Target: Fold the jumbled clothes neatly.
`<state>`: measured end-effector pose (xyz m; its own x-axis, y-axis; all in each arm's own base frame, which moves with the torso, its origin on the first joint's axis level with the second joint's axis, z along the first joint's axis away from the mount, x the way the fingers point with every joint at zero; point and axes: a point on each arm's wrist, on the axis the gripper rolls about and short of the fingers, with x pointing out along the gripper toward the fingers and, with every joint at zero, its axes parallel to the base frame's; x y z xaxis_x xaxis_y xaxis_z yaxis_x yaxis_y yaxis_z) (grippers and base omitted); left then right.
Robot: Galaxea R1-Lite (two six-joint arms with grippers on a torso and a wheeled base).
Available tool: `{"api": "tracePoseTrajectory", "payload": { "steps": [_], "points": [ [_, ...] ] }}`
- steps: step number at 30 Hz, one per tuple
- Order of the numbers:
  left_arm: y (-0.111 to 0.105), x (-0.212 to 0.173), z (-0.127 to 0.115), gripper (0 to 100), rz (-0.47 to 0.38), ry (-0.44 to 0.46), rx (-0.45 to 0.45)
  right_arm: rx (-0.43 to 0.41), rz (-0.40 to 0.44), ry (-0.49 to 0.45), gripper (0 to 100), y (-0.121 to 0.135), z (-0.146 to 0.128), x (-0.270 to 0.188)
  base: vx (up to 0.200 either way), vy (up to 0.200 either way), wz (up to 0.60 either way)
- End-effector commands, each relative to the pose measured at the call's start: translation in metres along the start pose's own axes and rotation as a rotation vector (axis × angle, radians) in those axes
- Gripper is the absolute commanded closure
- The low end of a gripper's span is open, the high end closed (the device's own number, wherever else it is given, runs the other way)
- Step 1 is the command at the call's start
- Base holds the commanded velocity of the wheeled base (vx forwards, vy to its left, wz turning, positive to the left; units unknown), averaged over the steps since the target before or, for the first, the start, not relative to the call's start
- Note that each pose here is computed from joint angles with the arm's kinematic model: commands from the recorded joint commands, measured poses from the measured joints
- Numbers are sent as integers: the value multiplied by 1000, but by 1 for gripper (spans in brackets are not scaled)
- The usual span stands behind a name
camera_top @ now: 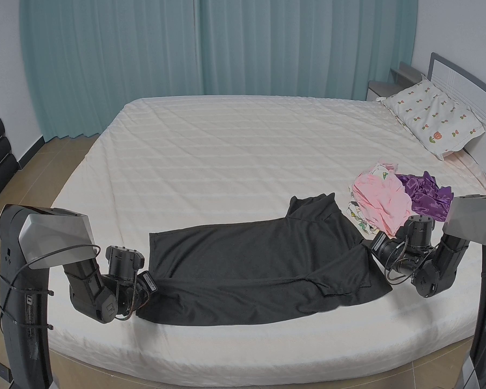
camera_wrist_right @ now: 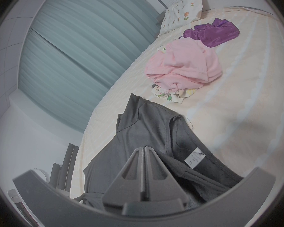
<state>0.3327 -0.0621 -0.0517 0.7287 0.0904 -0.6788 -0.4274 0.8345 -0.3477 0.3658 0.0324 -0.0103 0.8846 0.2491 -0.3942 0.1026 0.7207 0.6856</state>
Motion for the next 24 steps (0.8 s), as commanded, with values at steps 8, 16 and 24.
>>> {"api": "tracePoseTrajectory", "payload": {
  "steps": [8,16,24],
  "points": [
    [-1,2,2,100,-6,-9,-31,5,-18,12,100,-12,-6,10,0,0,0],
    [-4,5,4,100,-27,-28,-40,6,-27,28,100,-17,-12,14,0,0,0],
    [-4,7,2,0,-30,-20,-38,4,-28,39,0,-18,-16,18,0,0,0]
  ]
}}
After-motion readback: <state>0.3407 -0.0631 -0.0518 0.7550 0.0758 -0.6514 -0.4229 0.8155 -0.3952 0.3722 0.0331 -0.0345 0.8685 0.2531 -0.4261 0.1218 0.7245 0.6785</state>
